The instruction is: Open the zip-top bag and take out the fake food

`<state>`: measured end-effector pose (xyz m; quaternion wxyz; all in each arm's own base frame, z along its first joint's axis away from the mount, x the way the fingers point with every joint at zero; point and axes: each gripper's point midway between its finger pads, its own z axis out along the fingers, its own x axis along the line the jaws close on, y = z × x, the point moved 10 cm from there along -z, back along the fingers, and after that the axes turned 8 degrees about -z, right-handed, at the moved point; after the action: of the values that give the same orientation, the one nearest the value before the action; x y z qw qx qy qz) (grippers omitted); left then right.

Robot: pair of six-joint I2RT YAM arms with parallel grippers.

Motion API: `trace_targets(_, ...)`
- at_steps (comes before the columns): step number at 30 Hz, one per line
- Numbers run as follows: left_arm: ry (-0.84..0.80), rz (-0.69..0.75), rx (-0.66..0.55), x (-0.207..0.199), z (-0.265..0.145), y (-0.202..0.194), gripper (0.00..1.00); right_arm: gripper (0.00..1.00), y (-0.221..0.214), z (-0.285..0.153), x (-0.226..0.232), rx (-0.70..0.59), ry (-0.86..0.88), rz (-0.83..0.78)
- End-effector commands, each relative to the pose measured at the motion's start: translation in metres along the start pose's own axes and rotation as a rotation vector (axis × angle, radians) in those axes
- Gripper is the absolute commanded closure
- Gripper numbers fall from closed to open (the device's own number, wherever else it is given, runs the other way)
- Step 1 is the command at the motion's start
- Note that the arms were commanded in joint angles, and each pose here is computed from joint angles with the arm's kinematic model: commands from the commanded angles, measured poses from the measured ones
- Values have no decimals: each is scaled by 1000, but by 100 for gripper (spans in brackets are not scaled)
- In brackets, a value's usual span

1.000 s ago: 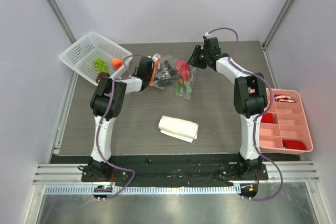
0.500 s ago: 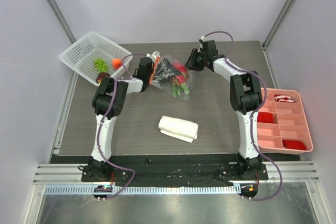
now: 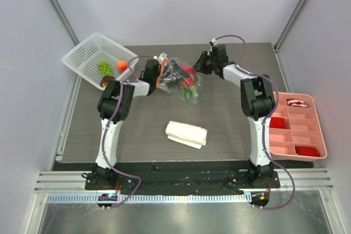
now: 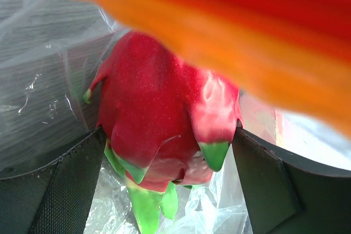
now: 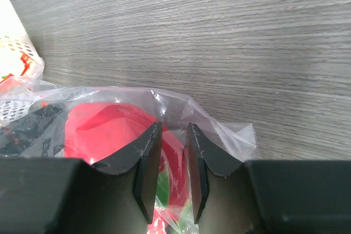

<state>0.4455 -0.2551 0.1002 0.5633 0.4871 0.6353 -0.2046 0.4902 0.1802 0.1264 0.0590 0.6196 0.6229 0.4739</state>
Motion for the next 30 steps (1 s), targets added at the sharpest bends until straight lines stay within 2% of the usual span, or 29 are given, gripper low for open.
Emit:
trace_targets(1,-116,81,-31,-20,12,6,5,67,-41,-15,58,181,181,-11)
trace_targets(4,-126,103,-36,-23,6,5,4,69,-44,-20,56,197,169,2)
trace_targets(7,-132,124,-28,-22,3,1,0,70,-51,-24,62,213,229,27)
trace_targets(13,-166,150,-49,-24,-5,-3,0,70,-54,-22,57,229,205,77)
trace_targets(20,-191,172,-71,-22,-10,-7,0,70,-33,-24,46,204,161,78)
trace_targets(24,-164,156,-63,-23,-16,-10,0,68,-10,-36,37,141,72,-3)
trace_targets(26,-139,149,-54,-27,-21,-13,0,68,1,-36,39,131,87,-15)
trace_targets(30,-112,148,-129,-37,-31,-10,1,68,8,-21,40,141,129,-1)
